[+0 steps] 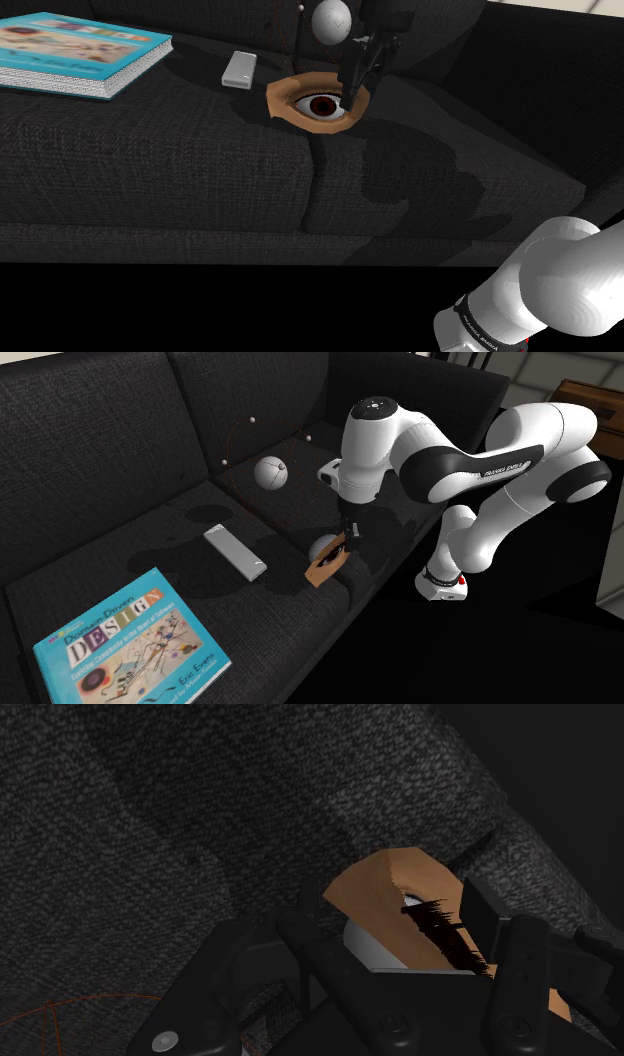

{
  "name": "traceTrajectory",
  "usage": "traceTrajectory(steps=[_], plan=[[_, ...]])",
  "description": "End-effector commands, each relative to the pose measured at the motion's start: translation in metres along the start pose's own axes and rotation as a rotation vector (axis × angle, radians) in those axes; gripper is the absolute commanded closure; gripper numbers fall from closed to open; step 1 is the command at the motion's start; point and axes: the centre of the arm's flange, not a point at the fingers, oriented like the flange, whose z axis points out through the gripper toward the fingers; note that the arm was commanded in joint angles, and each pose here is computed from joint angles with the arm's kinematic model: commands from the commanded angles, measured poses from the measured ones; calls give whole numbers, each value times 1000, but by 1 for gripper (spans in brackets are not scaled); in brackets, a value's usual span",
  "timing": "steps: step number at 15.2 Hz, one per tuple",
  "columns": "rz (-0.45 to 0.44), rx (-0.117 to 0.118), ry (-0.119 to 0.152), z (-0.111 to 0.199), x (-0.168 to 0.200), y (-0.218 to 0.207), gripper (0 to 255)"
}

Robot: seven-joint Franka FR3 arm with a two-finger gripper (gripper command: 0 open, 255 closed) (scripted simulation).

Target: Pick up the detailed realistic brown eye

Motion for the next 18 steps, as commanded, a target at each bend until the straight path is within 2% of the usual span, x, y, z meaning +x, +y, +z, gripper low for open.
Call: traceTrajectory(steps=[1, 4, 18], plan=[[0, 0, -2, 1, 1, 0, 255], [0, 0, -2, 1, 0, 0, 255], [0, 0, -2, -73, 2, 3, 255]])
